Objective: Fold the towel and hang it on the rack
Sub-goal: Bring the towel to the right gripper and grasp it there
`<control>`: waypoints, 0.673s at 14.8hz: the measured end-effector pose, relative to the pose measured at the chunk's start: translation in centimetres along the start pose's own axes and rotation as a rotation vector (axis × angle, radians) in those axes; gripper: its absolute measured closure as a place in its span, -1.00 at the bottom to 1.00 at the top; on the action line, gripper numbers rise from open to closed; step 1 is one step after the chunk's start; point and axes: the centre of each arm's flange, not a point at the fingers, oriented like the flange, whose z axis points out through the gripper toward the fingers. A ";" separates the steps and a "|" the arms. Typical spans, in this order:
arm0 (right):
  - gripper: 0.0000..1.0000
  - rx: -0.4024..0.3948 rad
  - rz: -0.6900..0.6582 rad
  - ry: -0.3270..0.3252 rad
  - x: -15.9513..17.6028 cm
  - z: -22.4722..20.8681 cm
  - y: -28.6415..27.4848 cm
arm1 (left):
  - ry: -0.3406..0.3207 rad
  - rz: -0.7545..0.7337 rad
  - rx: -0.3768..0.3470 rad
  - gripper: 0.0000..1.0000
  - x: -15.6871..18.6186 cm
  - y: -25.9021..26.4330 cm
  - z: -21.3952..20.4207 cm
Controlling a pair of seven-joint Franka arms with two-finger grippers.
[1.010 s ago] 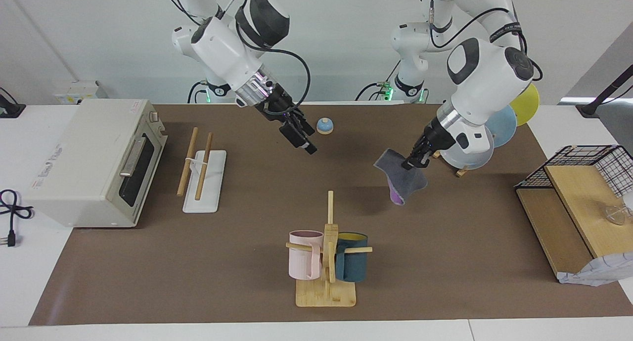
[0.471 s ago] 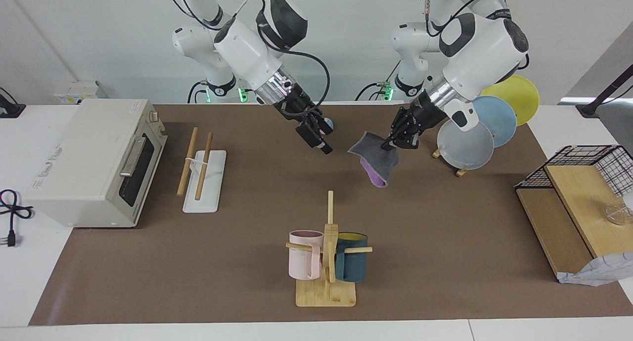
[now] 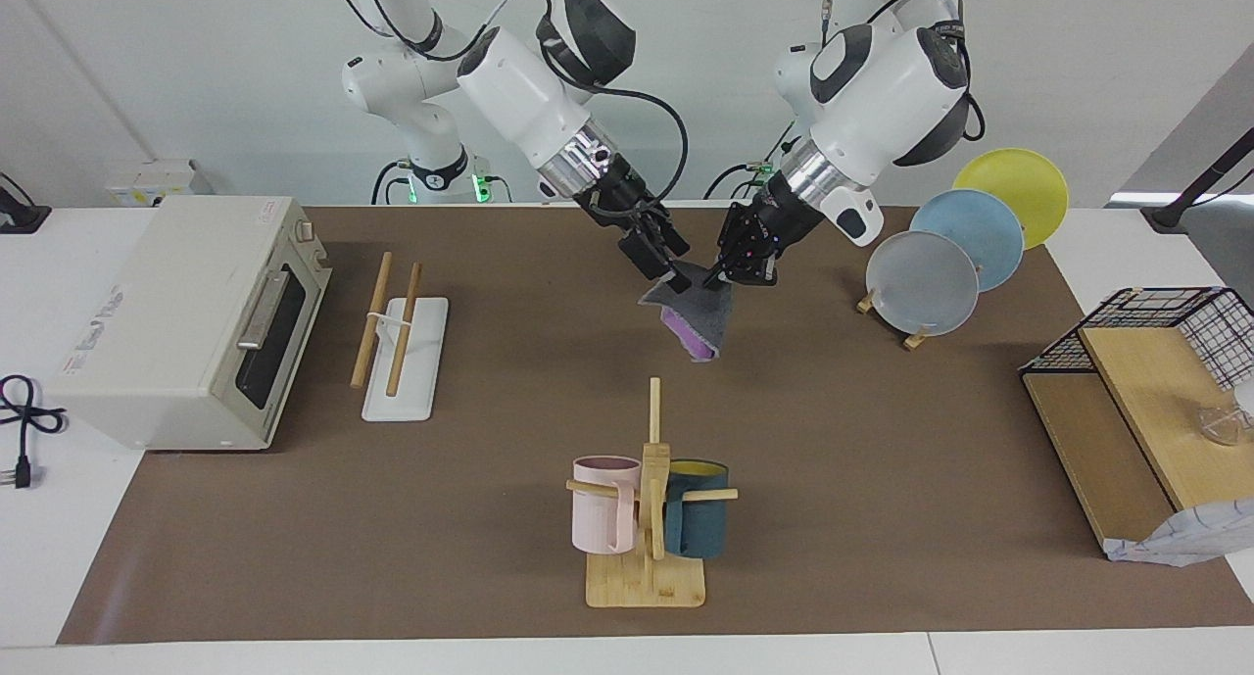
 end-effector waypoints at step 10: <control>-0.75 -0.022 -0.073 0.017 1.1 1.0 0.5 | -0.002 -0.022 -0.009 0.96 0.0 0.0 -0.1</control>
